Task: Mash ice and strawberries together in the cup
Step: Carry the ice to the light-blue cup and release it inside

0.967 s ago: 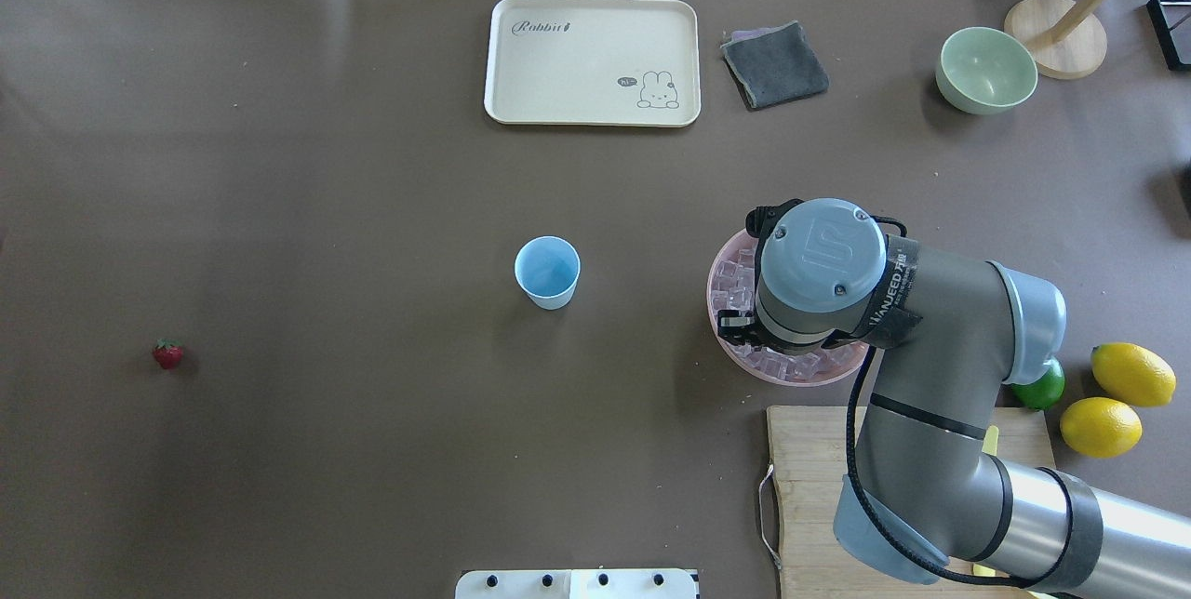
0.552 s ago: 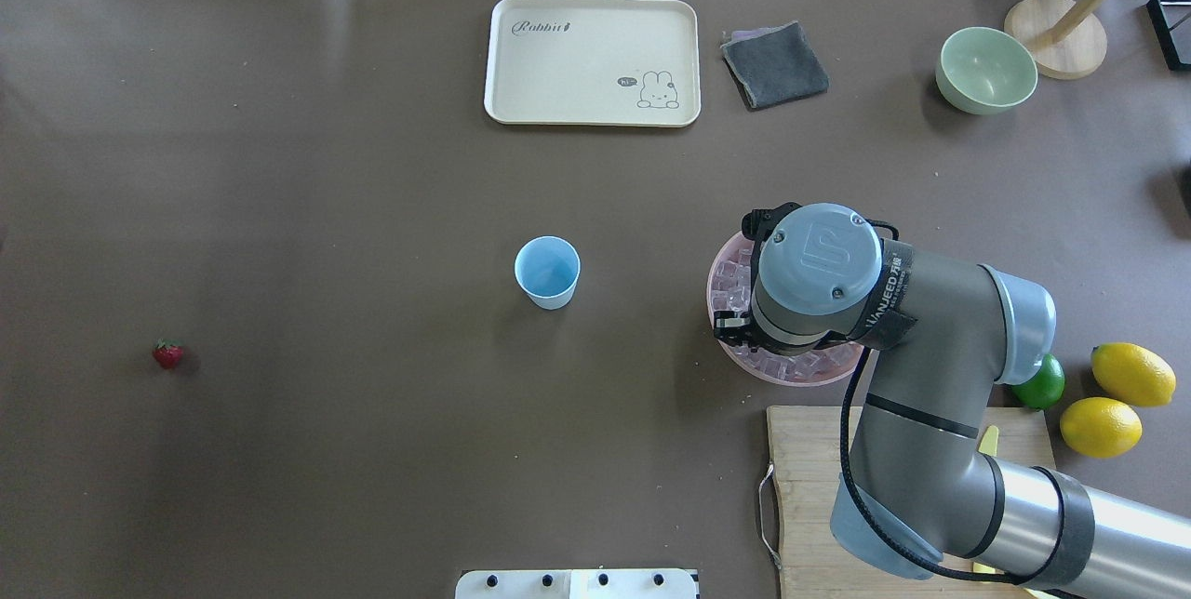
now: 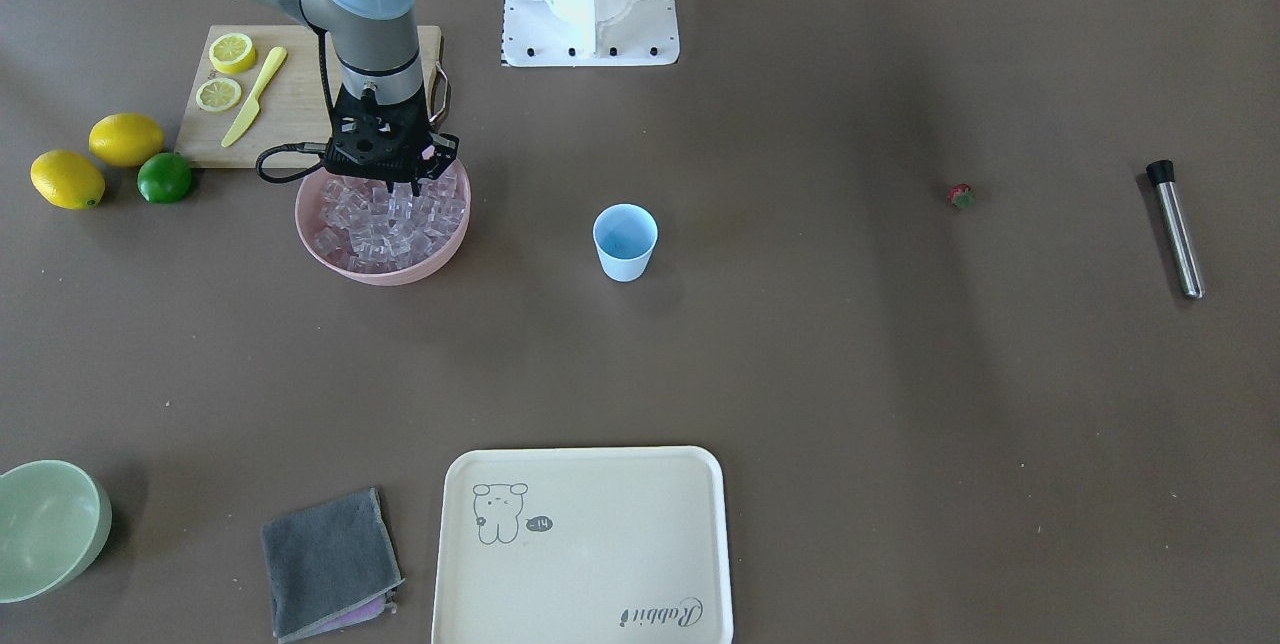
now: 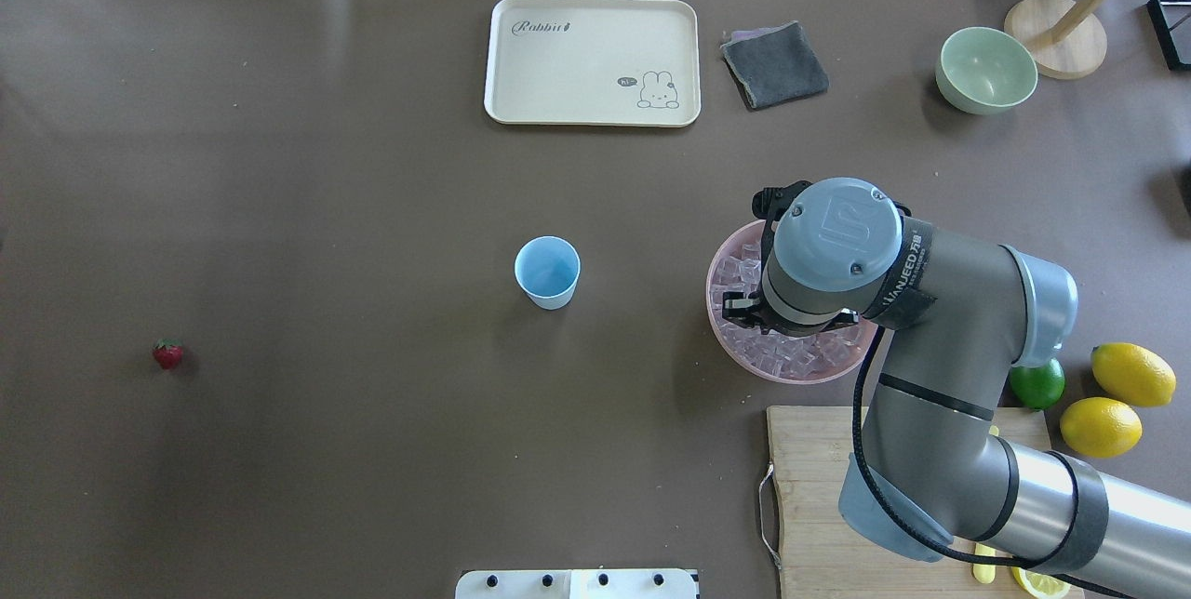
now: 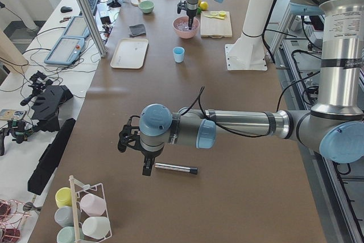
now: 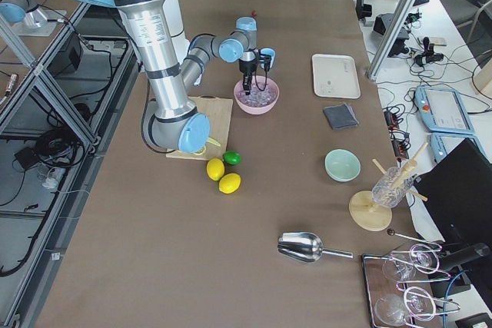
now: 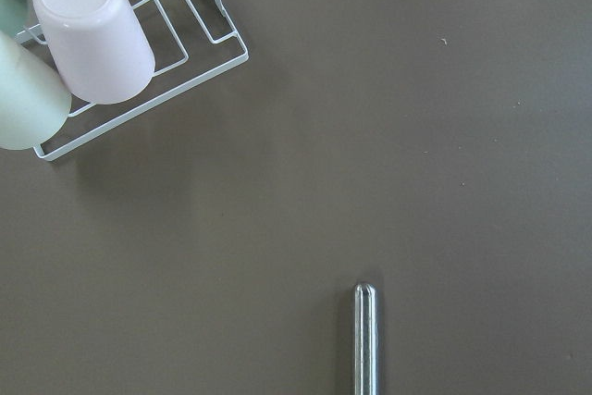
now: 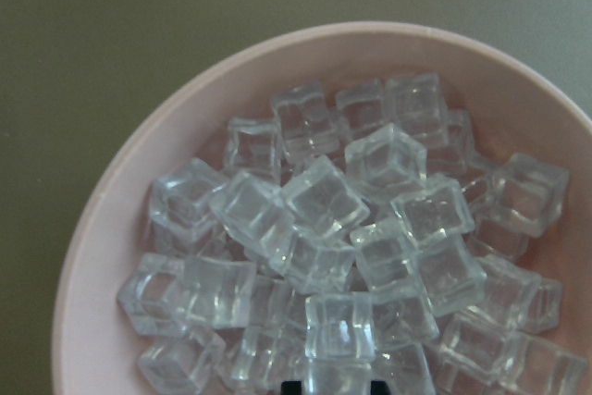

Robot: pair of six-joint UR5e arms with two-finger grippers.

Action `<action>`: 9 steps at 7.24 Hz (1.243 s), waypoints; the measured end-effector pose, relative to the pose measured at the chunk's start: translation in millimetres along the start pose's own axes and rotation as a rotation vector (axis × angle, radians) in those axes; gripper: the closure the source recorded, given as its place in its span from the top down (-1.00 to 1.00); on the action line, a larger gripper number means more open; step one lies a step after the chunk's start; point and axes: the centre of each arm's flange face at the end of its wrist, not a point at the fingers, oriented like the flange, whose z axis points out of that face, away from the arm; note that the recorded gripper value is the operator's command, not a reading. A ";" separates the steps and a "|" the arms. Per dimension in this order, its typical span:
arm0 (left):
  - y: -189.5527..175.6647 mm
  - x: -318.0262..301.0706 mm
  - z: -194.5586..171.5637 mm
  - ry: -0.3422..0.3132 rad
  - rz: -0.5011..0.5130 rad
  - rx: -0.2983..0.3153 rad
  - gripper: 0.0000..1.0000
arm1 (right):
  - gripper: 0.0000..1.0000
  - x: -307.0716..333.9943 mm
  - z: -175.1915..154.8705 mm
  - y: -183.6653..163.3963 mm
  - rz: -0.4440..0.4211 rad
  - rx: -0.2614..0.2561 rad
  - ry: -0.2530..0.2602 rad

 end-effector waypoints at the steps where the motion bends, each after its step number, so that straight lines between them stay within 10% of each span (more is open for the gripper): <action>1: 0.1 0.0 0.0 0.000 0.000 0.000 0.98 | -0.83 -5.9 -20.4 -4.2 -0.026 0.014 -0.033; 9: 14.3 -0.4 0.3 0.014 -0.009 -0.003 0.98 | -0.96 -196.7 -61.8 -63.6 -0.124 0.106 -0.134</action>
